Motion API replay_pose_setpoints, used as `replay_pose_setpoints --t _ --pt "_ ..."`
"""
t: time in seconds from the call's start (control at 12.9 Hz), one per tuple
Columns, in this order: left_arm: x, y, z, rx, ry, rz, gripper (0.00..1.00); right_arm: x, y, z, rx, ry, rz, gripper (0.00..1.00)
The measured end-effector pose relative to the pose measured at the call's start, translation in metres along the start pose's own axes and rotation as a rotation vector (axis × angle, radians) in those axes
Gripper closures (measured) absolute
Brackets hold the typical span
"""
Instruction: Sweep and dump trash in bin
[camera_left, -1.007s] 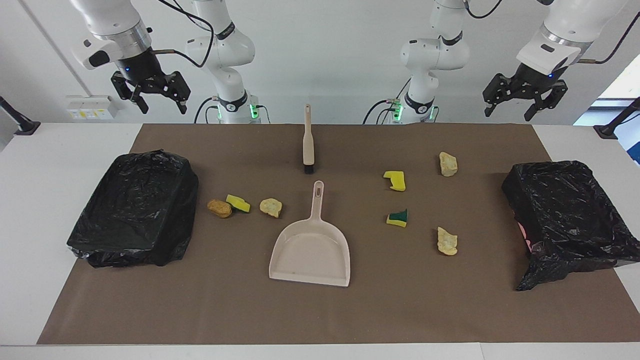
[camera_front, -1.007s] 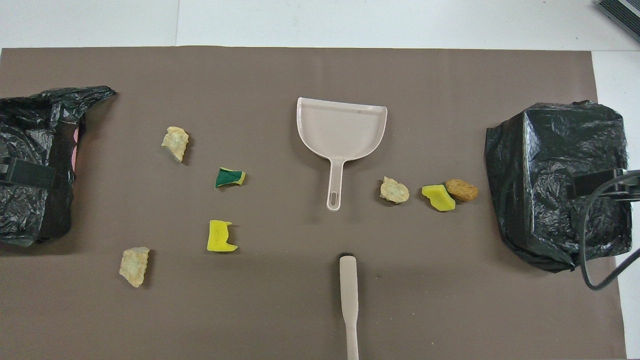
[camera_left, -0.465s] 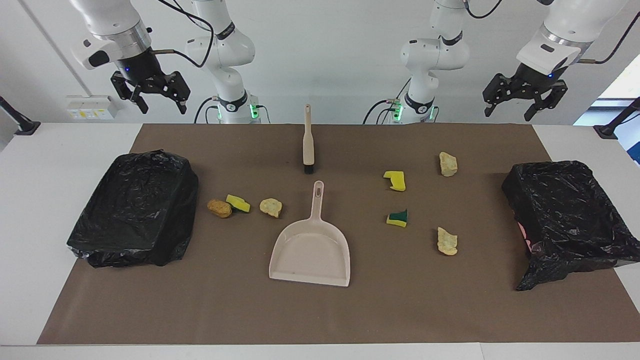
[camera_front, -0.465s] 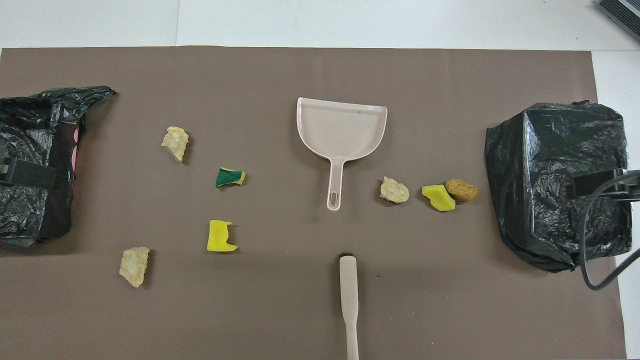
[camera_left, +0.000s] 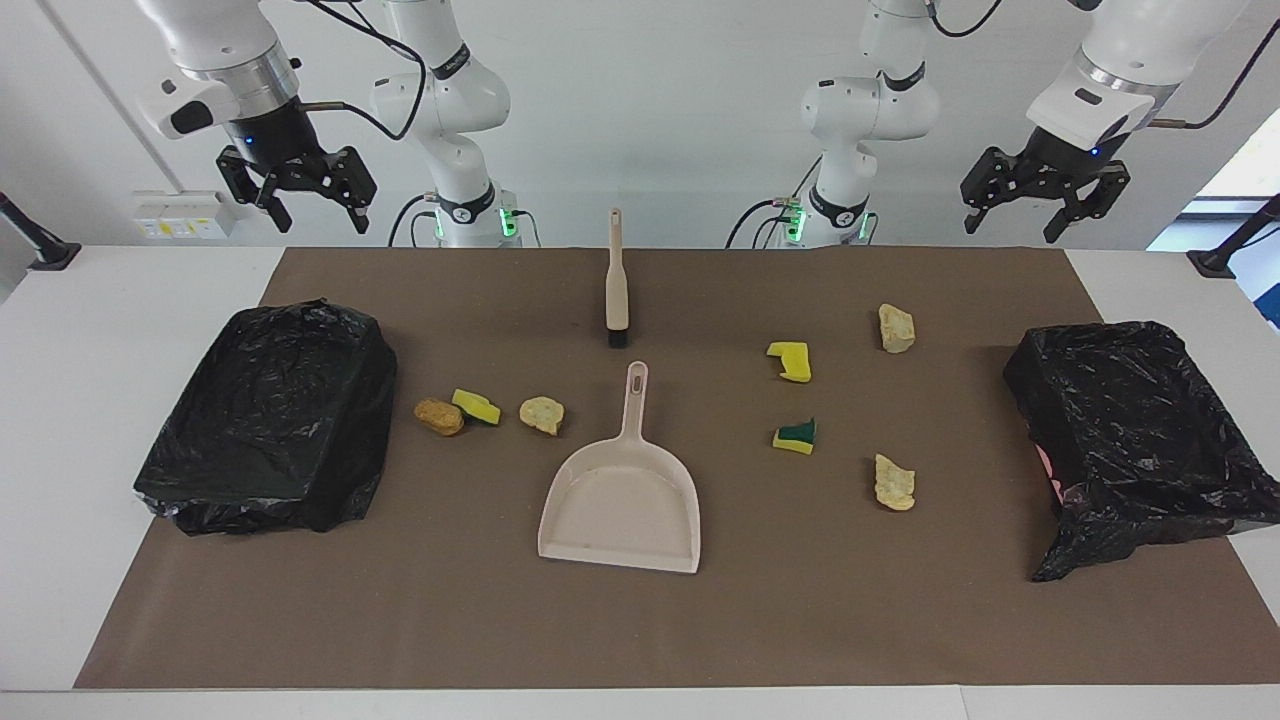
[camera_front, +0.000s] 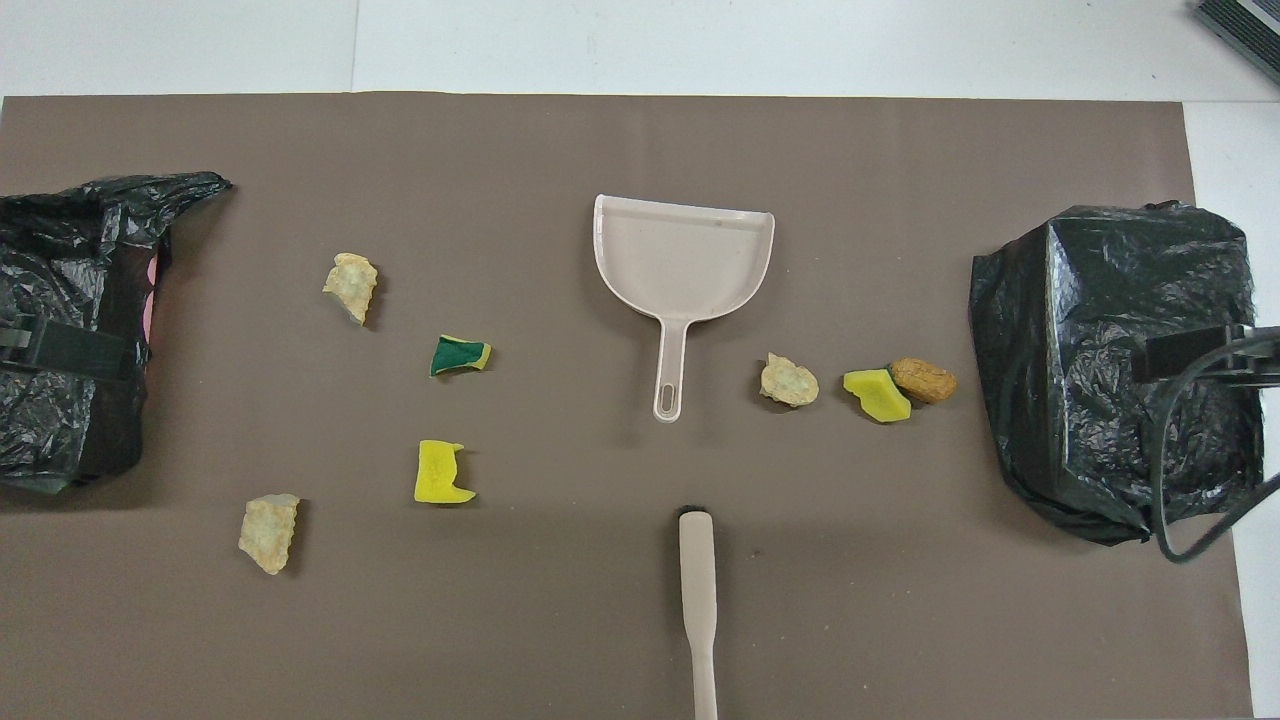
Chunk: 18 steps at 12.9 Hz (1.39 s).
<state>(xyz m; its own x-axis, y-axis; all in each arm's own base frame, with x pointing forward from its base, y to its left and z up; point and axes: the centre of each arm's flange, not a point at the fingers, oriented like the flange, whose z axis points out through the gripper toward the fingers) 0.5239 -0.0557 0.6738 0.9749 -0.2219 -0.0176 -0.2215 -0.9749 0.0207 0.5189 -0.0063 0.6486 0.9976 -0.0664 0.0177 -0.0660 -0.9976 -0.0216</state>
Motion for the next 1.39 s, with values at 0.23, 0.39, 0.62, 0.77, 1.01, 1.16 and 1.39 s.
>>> replay_pose_setpoints --t 0.23,0.39,0.62,0.77,1.01,1.16,1.39 --pt "0.001 0.035 0.011 -0.003 -0.022 -0.001 0.00 0.021 -0.025 0.026 -0.002 0.017 0.042 0.00" --pt "0.000 0.080 0.025 0.000 -0.027 -0.006 0.00 0.037 -0.042 0.046 -0.004 0.032 0.044 0.00" --pt "-0.014 0.156 0.059 0.007 -0.029 -0.020 0.00 0.055 -0.063 0.076 -0.003 0.030 0.067 0.00" --pt "-0.029 0.197 0.084 0.012 -0.032 -0.021 0.00 0.068 -0.076 0.100 0.024 0.026 0.104 0.00" --pt "-0.054 0.257 0.120 0.010 -0.031 -0.016 0.00 0.089 -0.094 0.145 0.092 0.005 0.154 0.00" --pt "-0.073 0.296 0.143 0.009 -0.033 -0.021 0.00 0.095 -0.110 0.169 0.092 -0.013 0.141 0.00" --pt "-0.107 0.347 0.184 0.013 -0.031 -0.058 0.00 0.091 -0.142 0.193 0.146 -0.070 0.137 0.00"
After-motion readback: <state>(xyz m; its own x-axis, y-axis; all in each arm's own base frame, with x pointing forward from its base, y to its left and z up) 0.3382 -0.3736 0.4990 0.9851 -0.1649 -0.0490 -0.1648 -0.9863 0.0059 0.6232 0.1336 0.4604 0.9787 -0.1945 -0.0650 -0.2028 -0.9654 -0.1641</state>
